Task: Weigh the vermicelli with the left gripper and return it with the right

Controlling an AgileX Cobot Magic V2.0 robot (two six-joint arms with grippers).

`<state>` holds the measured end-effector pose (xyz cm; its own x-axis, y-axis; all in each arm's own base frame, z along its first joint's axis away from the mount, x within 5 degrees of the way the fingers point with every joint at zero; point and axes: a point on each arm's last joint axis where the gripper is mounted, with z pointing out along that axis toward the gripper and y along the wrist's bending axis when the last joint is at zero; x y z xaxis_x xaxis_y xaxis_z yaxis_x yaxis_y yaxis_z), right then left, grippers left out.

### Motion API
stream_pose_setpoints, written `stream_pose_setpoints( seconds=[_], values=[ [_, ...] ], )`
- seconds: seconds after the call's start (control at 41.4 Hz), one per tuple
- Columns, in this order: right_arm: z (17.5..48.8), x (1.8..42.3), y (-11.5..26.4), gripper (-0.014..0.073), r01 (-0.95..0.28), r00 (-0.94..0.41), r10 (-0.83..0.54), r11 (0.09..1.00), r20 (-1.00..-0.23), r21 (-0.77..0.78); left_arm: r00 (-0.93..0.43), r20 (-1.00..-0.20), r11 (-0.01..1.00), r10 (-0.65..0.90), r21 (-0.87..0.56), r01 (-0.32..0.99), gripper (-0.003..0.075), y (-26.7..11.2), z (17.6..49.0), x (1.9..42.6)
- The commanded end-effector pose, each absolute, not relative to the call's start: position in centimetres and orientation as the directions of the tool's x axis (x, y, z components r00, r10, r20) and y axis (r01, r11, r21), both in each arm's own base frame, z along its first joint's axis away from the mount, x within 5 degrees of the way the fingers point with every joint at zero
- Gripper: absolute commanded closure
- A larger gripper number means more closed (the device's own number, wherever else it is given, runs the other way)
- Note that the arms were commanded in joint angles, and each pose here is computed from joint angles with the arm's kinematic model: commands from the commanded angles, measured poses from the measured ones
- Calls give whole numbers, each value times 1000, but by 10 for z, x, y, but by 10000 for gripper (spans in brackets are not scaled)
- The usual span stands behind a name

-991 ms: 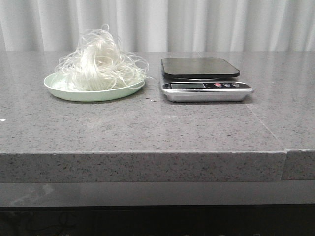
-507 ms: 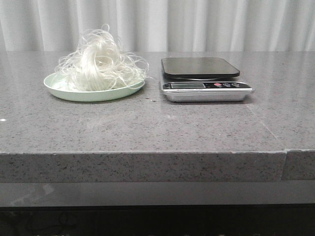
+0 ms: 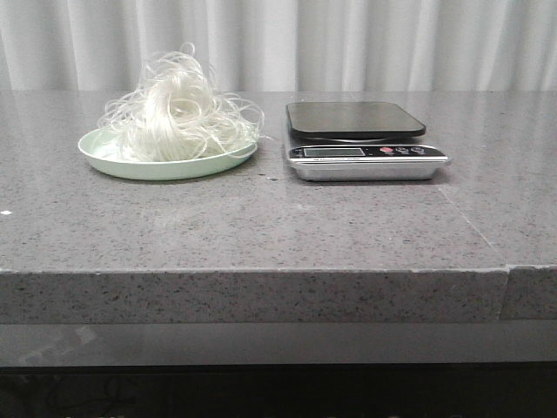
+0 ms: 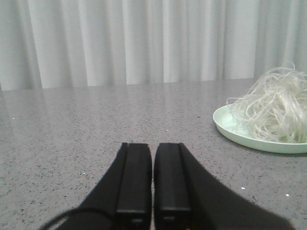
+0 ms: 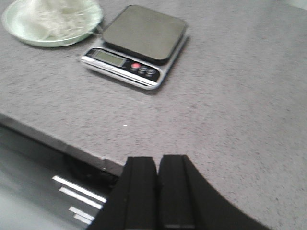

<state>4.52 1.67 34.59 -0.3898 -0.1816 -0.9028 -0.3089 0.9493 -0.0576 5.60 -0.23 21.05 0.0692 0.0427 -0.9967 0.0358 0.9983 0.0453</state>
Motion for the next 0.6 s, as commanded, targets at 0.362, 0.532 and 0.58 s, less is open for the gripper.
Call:
stream_pose_setpoints(
  seconds=[0.362,0.532,0.58],
  values=[
    [242,51,3,453,-49,40,-69,996,-997,-71,161,-987,999,25,30,26,575,-1,217,54],
    [214,54,2,453,-30,97,-65,997,-993,-68,161,-987,999,25,30,26,575,-1,217,54],
    [209,55,2,453,-24,114,-65,997,-991,-68,161,-987,999,25,30,26,575,-1,217,54]
  ],
)
